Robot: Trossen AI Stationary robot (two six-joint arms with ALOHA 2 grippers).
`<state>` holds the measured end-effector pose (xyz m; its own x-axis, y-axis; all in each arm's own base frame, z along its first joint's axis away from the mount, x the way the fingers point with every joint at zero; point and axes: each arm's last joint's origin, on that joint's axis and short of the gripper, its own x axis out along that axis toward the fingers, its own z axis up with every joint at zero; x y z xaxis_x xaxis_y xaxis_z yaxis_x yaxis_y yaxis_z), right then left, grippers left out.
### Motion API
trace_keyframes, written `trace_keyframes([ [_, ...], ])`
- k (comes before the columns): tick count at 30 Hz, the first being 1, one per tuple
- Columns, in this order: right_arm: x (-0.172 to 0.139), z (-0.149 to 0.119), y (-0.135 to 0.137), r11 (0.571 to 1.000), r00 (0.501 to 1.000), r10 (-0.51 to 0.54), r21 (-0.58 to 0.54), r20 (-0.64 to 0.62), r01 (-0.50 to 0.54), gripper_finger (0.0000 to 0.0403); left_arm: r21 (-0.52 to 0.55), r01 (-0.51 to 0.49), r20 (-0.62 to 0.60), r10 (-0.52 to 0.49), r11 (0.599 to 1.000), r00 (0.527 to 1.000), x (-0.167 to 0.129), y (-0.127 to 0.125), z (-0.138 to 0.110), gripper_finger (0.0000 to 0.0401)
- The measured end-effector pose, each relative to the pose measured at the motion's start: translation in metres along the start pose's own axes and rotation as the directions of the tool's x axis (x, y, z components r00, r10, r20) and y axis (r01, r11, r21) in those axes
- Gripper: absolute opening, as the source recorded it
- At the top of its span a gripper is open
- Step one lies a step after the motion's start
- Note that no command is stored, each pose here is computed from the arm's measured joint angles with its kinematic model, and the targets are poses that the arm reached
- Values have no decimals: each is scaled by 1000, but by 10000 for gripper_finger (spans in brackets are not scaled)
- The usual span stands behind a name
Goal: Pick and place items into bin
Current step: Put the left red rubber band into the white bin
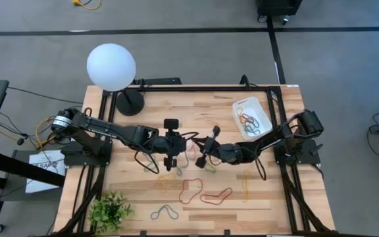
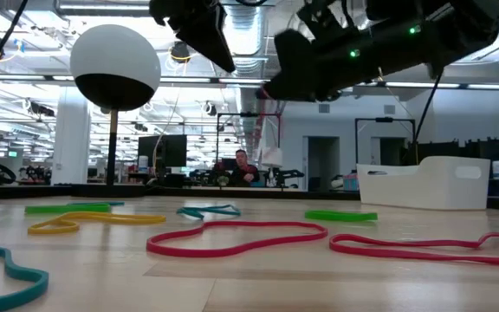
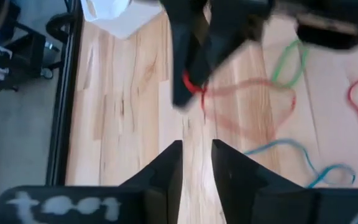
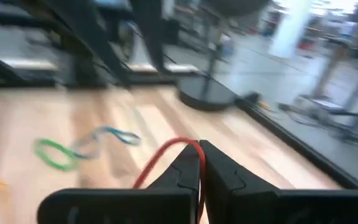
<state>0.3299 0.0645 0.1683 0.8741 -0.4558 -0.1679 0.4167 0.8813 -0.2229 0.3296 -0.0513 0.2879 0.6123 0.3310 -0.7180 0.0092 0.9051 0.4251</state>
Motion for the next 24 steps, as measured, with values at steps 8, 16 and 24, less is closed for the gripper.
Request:
trace_keyframes([
  [8,-33,16,-28,919,919,-369,-200,-137,339,0,15,-209,-195,208,978,959,-5,6,-21,73],
  [16,-87,52,-98,833,819,-550,-178,-166,523,0,1,-290,-431,262,957,863,-29,18,-53,63],
  [24,-133,14,-172,728,623,-566,27,-540,685,0,-105,-453,-460,361,885,811,-74,37,-73,63],
])
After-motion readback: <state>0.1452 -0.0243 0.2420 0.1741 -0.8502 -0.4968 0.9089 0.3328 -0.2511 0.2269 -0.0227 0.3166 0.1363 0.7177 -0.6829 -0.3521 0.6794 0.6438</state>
